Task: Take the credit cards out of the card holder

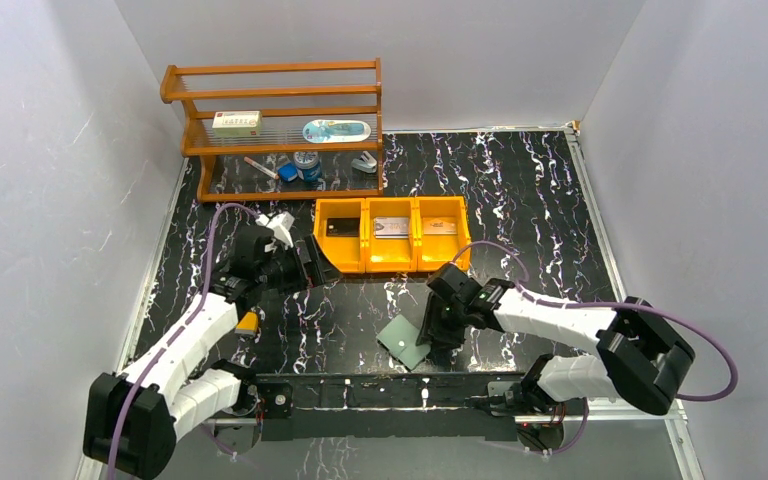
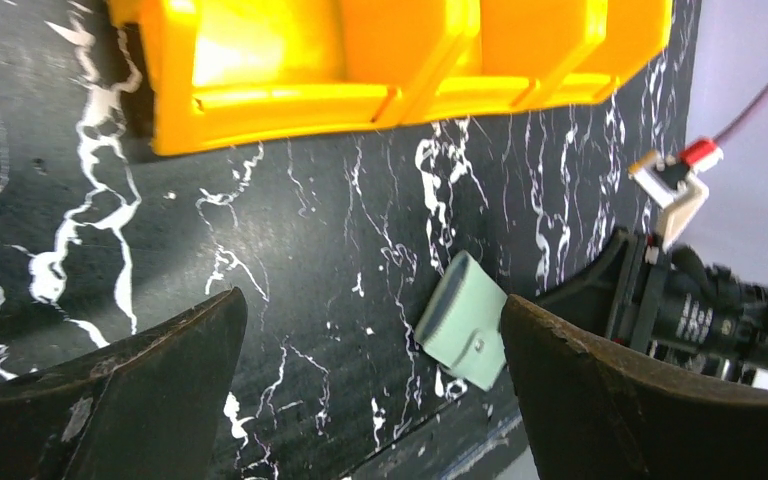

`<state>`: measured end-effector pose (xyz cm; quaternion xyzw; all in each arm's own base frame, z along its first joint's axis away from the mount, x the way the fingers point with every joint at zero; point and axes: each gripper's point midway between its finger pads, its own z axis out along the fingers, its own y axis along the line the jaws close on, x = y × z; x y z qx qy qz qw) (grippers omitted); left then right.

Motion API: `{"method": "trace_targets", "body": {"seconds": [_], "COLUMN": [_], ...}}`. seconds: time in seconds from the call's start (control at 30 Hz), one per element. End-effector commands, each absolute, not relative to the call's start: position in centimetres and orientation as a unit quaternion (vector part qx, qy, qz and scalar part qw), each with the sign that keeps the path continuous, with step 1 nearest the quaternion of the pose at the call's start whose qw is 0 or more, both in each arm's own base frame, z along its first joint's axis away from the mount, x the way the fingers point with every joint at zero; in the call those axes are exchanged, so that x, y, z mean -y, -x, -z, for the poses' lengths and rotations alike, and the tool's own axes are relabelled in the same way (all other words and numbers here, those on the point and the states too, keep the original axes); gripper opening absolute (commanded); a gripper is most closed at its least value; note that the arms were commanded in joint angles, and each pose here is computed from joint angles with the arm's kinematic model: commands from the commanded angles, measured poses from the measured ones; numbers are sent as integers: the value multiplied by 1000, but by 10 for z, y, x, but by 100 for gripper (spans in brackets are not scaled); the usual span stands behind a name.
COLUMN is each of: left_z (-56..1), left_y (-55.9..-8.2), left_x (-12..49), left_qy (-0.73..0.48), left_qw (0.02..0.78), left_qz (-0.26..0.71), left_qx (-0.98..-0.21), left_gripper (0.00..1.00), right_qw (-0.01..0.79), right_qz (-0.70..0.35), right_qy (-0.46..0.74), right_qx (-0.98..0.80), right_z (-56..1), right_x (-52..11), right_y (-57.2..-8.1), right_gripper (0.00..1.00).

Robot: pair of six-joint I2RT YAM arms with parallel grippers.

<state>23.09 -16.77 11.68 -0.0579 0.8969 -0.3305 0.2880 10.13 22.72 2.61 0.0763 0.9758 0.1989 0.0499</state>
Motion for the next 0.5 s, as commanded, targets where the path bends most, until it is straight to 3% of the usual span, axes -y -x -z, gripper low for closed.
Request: {"method": "trace_targets", "body": {"seconds": [0.0, 0.13, 0.3, 0.47], "left_z": [-117, -111, -109, -102], "left_y": [-213, -209, -213, -209], "left_x": [185, 188, 187, 187], "left_qy": [8, 1, 4, 4], "left_qw": [245, 228, 229, 214], "left_qz": [382, 388, 381, 382], "left_qx": [-891, -893, -896, -899], "left_gripper": [98, 97, 96, 92], "right_qw": [97, 112, 146, 135], "right_qz": [-261, -297, -192, -161], "right_qy": [-120, -82, -31, 74], "right_qx": [-953, -945, -970, -975], "right_z": [-39, -65, -63, -54], "right_x": [-266, -284, -251, -254], "right_y": [-130, -134, -143, -145], "right_gripper": [47, 51, 65, 66]}}
